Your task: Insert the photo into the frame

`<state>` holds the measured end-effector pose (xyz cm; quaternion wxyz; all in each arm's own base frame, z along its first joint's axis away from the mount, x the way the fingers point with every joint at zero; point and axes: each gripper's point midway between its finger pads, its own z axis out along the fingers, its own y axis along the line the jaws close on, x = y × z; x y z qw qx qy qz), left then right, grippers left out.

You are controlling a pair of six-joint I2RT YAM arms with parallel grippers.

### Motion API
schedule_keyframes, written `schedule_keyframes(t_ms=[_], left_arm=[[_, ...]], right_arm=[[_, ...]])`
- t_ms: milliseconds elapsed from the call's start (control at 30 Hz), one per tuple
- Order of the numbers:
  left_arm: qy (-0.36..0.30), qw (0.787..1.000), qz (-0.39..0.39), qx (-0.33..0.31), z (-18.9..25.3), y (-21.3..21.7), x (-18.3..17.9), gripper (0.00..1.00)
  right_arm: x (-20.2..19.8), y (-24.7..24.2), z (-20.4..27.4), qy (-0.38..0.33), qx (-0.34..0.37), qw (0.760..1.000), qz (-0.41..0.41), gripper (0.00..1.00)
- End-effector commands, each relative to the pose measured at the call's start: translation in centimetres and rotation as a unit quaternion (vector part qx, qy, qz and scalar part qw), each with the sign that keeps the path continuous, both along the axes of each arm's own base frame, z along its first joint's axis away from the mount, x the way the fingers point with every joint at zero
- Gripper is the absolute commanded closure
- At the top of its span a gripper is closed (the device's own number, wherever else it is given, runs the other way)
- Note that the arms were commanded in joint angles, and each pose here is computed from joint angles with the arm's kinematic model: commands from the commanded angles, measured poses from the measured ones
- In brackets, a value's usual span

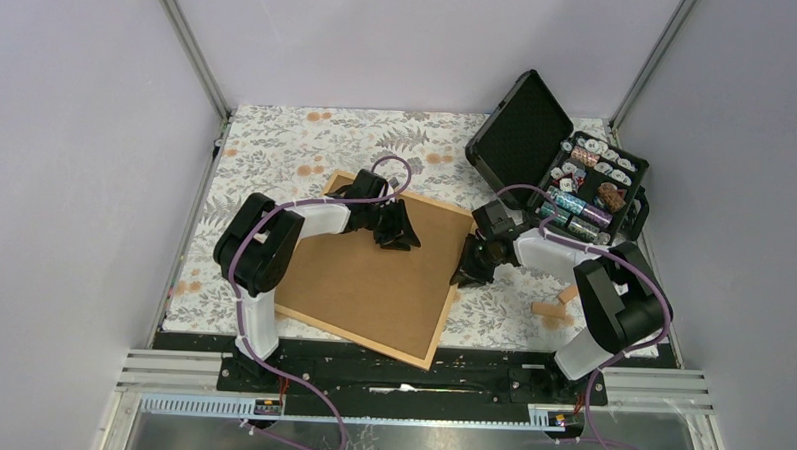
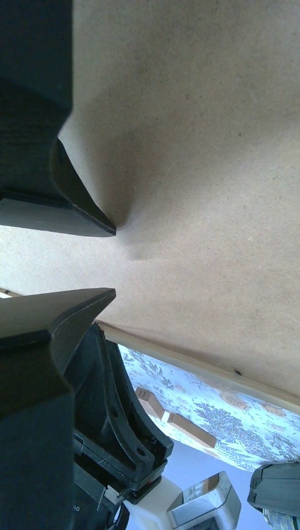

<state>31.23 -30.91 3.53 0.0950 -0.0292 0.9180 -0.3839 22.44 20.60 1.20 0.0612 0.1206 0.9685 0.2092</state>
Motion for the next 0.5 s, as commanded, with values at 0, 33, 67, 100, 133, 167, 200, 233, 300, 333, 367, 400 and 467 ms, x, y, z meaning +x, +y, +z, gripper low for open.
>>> schedule_keyframes(t_ms=[0, 33, 67, 100, 133, 167, 200, 233, 300, 333, 367, 400, 467], left_arm=[[0.018, 0.999, -0.002, 0.041, -2.1, 1.4, -1.3, 0.59], [0.018, 0.999, -0.002, 0.041, -2.1, 1.4, -1.4, 0.59], [0.019, 0.999, -0.003, 0.041, -2.1, 1.4, -1.4, 0.59], [0.019, 0.999, -0.003, 0.04, -2.1, 1.4, -1.4, 0.59], [0.019, 0.999, -0.003, 0.04, -2.1, 1.4, -1.4, 0.59], [0.019, 0.999, -0.003, 0.04, -2.1, 1.4, -1.4, 0.59], [0.018, 0.999, -0.003, 0.04, -2.1, 1.4, -1.3, 0.59], [0.017, 0.999, -0.003, 0.04, -2.0, 1.4, -1.3, 0.59], [0.019, 0.999, -0.003, 0.038, -2.1, 1.3, -1.3, 0.59], [0.019, 0.999, -0.004, 0.038, -2.0, 1.3, -1.3, 0.59], [0.02, 0.999, -0.003, 0.039, -2.1, 1.4, -1.4, 0.59], [0.019, 0.999, -0.004, 0.039, -2.1, 1.4, -1.4, 0.59], [0.02, 0.999, -0.004, 0.039, -2.2, 1.4, -1.5, 0.59]], right_arm=[[-1.4, -2.3, -2.4, 0.019, -0.07, 0.997, -0.004, 0.69], [-1.3, -2.1, -2.1, 0.014, -0.062, 0.998, -0.002, 0.68], [-1.3, -1.5, -1.7, 0.014, -0.034, 0.999, 0.001, 0.67], [-1.3, -0.9, -1.3, 0.013, -0.006, 1.0, 0.0, 0.67], [-1.3, -0.4, -1.0, 0.011, 0.017, 1.0, -0.001, 0.66], [-1.3, -0.1, -0.6, 0.006, 0.035, 0.999, -0.004, 0.66], [-1.4, 0.0, -0.5, 0.005, 0.043, 0.999, -0.005, 0.66], [-1.4, -0.1, -0.5, 0.003, 0.044, 0.999, -0.008, 0.66], [-1.5, -0.2, -0.3, 0.004, 0.055, 0.998, -0.011, 0.65], [-1.4, -0.4, -0.2, 0.003, 0.062, 0.998, -0.018, 0.64], [-1.4, -0.7, -0.2, 0.001, 0.063, 0.998, -0.023, 0.63], [-1.3, -0.9, 0.0, -0.005, 0.061, 0.998, -0.025, 0.63], [-1.2, -1.4, 0.0, -0.008, 0.051, 0.998, -0.023, 0.63]])
